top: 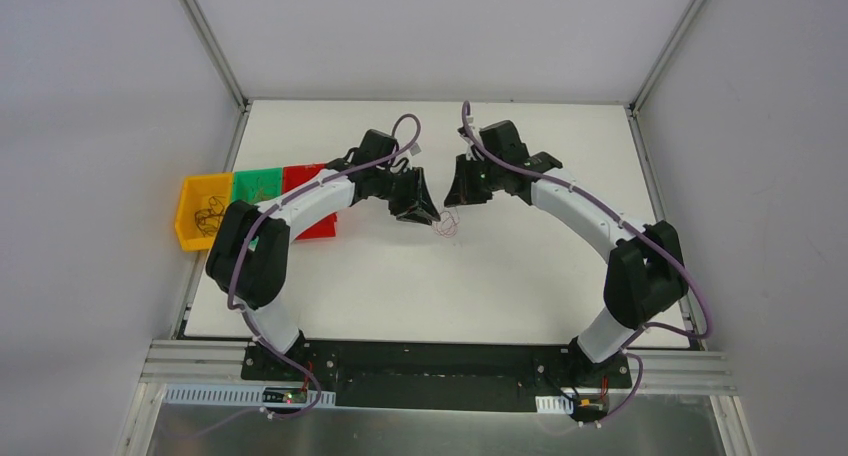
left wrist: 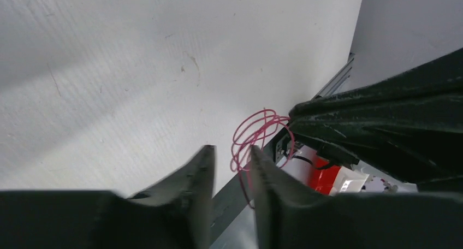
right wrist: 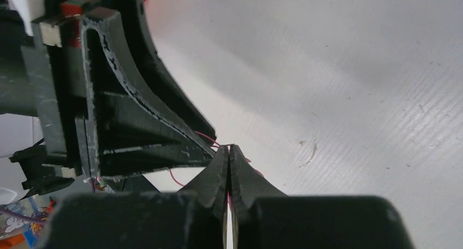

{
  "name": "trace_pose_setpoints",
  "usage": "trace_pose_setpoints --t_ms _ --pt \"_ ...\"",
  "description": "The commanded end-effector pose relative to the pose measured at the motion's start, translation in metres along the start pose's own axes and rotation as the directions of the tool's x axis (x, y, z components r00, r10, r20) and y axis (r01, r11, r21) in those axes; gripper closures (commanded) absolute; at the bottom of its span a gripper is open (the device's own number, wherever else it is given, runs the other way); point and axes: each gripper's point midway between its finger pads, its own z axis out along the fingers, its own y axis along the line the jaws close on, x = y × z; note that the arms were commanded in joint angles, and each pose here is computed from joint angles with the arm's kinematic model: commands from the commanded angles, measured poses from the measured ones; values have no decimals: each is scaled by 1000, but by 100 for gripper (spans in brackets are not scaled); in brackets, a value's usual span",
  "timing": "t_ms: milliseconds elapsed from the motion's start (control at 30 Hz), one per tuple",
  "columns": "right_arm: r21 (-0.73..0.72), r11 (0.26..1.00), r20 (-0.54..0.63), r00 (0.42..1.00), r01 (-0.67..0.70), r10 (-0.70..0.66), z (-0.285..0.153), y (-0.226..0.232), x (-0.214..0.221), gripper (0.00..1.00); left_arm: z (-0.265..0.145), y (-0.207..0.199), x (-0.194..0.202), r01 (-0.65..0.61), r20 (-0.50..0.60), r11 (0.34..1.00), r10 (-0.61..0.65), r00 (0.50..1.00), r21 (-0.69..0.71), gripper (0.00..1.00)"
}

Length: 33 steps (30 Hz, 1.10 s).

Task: Untangle the cables

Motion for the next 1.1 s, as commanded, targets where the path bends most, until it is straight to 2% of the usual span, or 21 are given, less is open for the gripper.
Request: trace_pose_setpoints --t_ms 0,67,100,300,400,433,500,533,600,667,767,933,1067 --pt "70 997 69 997 19 -24 -10 -13 -15 100 -14 -6 4 -50 12 998 50 999 28 80" --pt "108 994 81 996 22 -30 -13 -27 -16 100 -24 -2 7 -68 27 997 68 997 19 97" --pt "123 992 83 996 25 -35 -15 -33 -16 100 -29 1 8 -76 41 997 76 996 7 100" --pt "159 987 98 995 10 -26 -22 -53 -16 100 -74 6 -11 -193 159 980 199 967 -53 100" --pt "140 990 104 995 -15 1 -27 -59 -20 100 -99 7 -21 -190 202 980 198 959 -57 100" --pt "94 995 99 995 -27 18 -29 -55 -21 94 -108 9 -25 -182 211 982 190 959 -58 100" --pt "-18 998 83 995 -55 57 -35 -42 -23 52 -127 11 -34 -191 237 978 204 950 -80 100" --pt "-57 996 76 995 -68 72 -38 -37 -23 38 -135 11 -37 -205 245 974 222 944 -93 100" --pt "-118 990 72 994 -73 82 -44 -29 -24 20 -152 8 -43 -242 258 963 266 929 -122 100" --pt "-146 986 82 993 -75 88 -50 -26 -27 12 -171 6 -49 -272 273 948 310 911 -166 100" --pt "-149 985 104 989 -85 101 -58 -31 -30 9 -202 12 -62 -291 301 914 372 878 -281 100" --pt "-129 985 119 984 -115 131 -61 -44 -26 7 -252 50 -78 -205 324 837 406 854 -507 100" --pt "-133 984 123 984 -115 131 -62 -44 -25 1 -275 81 -82 -119 318 793 371 873 -597 100"
